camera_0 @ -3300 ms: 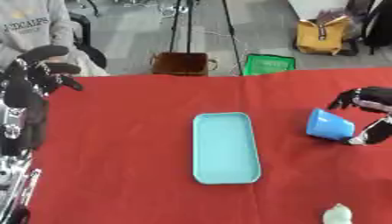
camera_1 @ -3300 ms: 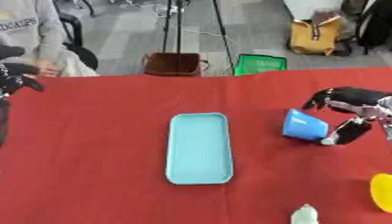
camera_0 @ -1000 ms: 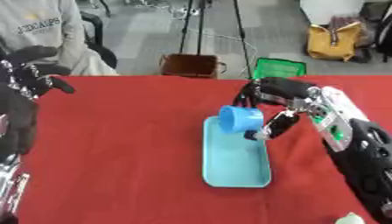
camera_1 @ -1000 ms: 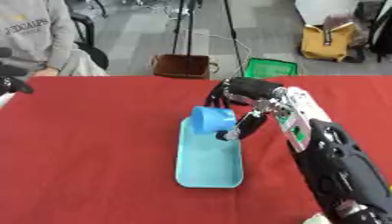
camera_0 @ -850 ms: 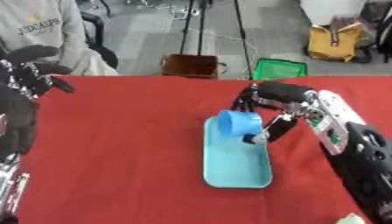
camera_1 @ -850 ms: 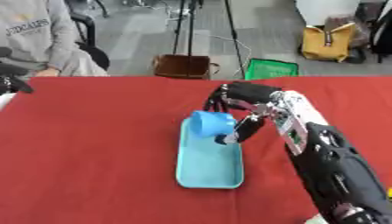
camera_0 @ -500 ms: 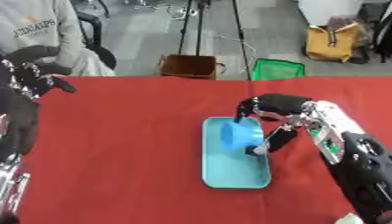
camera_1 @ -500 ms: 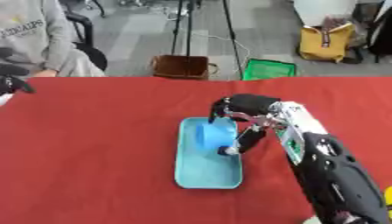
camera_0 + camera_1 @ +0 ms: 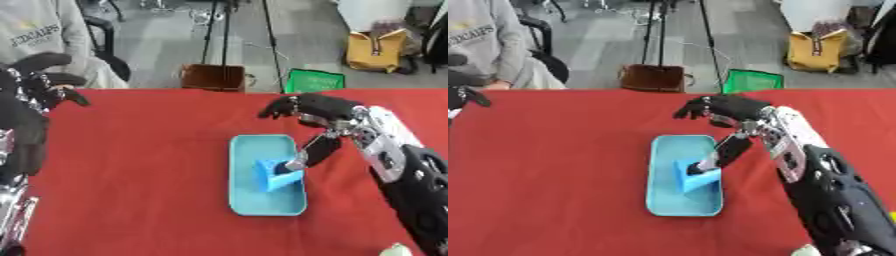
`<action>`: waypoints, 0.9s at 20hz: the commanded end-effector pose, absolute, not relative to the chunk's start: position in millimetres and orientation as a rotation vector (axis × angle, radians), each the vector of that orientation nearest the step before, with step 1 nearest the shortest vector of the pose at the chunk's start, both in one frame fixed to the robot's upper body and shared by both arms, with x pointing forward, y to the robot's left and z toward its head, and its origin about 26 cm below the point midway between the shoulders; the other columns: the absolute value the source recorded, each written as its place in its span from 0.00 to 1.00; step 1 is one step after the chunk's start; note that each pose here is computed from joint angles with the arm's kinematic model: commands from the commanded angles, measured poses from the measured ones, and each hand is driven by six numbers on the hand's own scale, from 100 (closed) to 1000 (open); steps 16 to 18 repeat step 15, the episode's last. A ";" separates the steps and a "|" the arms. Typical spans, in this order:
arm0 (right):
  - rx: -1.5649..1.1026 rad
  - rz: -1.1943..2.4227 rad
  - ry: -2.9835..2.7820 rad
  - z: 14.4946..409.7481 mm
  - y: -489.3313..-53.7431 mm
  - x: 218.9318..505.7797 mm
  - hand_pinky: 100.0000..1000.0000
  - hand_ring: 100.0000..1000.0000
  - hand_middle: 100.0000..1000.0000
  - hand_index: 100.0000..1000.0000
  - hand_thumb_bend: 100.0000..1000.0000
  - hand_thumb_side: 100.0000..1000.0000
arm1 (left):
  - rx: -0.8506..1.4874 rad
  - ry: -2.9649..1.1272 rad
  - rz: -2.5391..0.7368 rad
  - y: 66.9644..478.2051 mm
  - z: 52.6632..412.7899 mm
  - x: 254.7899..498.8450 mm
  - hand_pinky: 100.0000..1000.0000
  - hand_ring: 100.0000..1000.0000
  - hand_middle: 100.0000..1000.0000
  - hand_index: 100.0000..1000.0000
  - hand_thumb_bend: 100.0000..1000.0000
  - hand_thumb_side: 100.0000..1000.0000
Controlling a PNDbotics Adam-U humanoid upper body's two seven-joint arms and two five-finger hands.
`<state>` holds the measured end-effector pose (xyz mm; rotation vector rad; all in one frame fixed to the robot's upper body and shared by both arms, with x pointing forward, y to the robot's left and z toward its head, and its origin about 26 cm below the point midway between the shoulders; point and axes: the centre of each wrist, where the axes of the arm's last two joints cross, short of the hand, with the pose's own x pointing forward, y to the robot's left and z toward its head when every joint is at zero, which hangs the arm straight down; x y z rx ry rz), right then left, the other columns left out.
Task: Pick up objects on the table and place them in the box.
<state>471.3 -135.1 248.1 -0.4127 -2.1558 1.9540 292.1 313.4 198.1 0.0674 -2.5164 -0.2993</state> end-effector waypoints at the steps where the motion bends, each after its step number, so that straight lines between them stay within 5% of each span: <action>1: -0.366 2.260 -2.212 283.3 -143.4 462.2 0.66 0.74 0.77 0.92 0.62 0.48 | 0.086 -2.532 -0.323 315.4 205.3 288.7 0.47 0.62 0.71 0.79 0.52 0.73; 13: -0.514 1.808 -2.373 285.3 -258.8 431.3 0.64 0.74 0.78 0.90 0.61 0.41 | 0.163 -2.481 -0.305 324.2 195.7 283.2 0.46 0.62 0.71 0.79 0.51 0.75; 18: -0.527 1.765 -2.360 283.5 -270.7 428.5 0.63 0.73 0.77 0.89 0.60 0.41 | 0.170 -2.477 -0.304 324.6 194.7 282.8 0.46 0.62 0.71 0.78 0.51 0.75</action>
